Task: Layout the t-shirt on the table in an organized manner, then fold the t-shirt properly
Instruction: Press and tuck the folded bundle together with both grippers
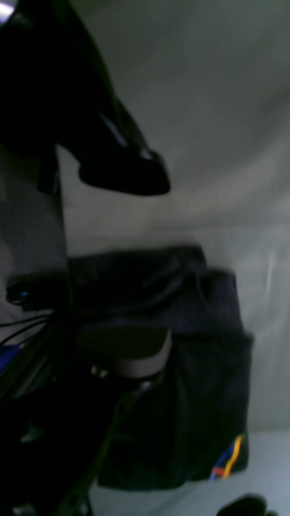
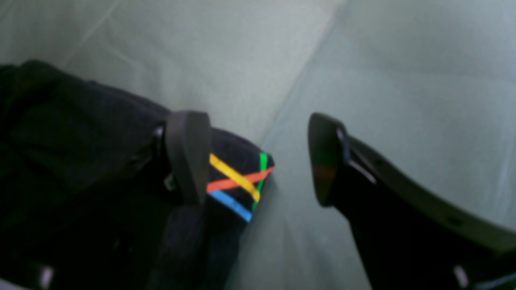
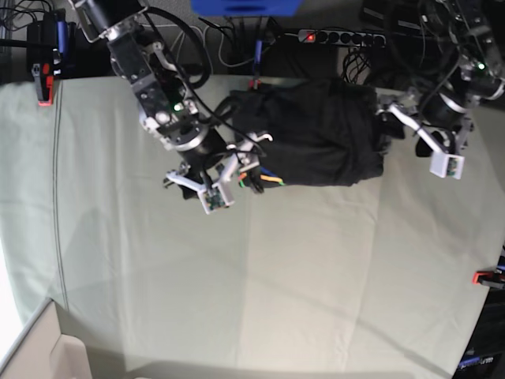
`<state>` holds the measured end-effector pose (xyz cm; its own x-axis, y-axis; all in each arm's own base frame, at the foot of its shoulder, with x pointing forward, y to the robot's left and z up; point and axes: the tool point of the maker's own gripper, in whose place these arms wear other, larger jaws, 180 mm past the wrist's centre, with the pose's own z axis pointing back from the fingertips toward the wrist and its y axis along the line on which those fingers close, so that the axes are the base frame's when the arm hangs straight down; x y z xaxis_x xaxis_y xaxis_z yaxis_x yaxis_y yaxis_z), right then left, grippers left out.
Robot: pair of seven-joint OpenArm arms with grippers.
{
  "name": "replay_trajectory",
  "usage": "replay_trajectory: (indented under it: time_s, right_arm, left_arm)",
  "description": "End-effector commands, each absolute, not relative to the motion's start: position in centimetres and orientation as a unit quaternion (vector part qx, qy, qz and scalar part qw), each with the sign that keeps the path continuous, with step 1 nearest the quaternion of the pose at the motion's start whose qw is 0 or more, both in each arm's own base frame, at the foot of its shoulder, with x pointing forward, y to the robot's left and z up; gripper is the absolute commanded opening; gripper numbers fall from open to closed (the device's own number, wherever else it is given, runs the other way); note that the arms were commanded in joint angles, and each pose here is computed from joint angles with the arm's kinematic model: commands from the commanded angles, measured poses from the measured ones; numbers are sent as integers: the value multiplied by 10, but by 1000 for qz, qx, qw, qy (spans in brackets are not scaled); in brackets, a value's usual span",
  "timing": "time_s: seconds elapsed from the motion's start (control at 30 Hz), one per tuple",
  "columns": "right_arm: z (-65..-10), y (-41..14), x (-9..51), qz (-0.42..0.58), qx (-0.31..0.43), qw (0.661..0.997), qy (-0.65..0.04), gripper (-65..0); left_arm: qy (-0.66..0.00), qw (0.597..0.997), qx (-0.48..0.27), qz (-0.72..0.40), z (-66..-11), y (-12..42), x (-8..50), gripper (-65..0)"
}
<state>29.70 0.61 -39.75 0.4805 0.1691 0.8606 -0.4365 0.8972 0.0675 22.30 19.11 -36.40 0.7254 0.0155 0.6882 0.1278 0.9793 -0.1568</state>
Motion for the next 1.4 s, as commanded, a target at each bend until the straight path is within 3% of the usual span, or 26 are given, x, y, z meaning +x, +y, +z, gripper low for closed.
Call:
replay_trajectory:
  time_s: [0.0, 0.2, 0.57, 0.63, 0.77, 0.9, 1.27, 1.37]
  right_arm:
    - [-383, 11, 304, 176, 149, 834, -501, -261]
    - [-384, 10, 304, 176, 148, 837, -497, -261]
    - [-390, -1, 302, 185, 135, 840, -491, -261]
    - [-390, -1, 302, 185, 135, 840, -491, -261]
    - [-391, -3, 302, 186, 133, 841, -491, -261]
    - [-391, -3, 302, 186, 133, 841, -490, -261]
    - [-394, -10, 302, 192, 125, 842, -488, -261]
    - [-394, -9, 302, 191, 126, 842, -488, -261]
  left_arm:
    - [-381, 918, -103, -38, -359, 187, 226, -141]
    - [-355, 923, -143, -51, -381, 158, 230, -135]
    - [-326, 931, -164, -26, -410, 158, 240, -149]
    - [-335, 927, -165, -30, -405, 158, 248, -223]
    - [-345, 923, -167, -27, -401, 158, 262, -462]
    - [-343, 924, -169, -22, -405, 161, 271, -649]
    - [-356, 923, -142, 25, -400, 201, 277, -646]
    - [-331, 931, -154, 19, -416, 193, 272, -645]
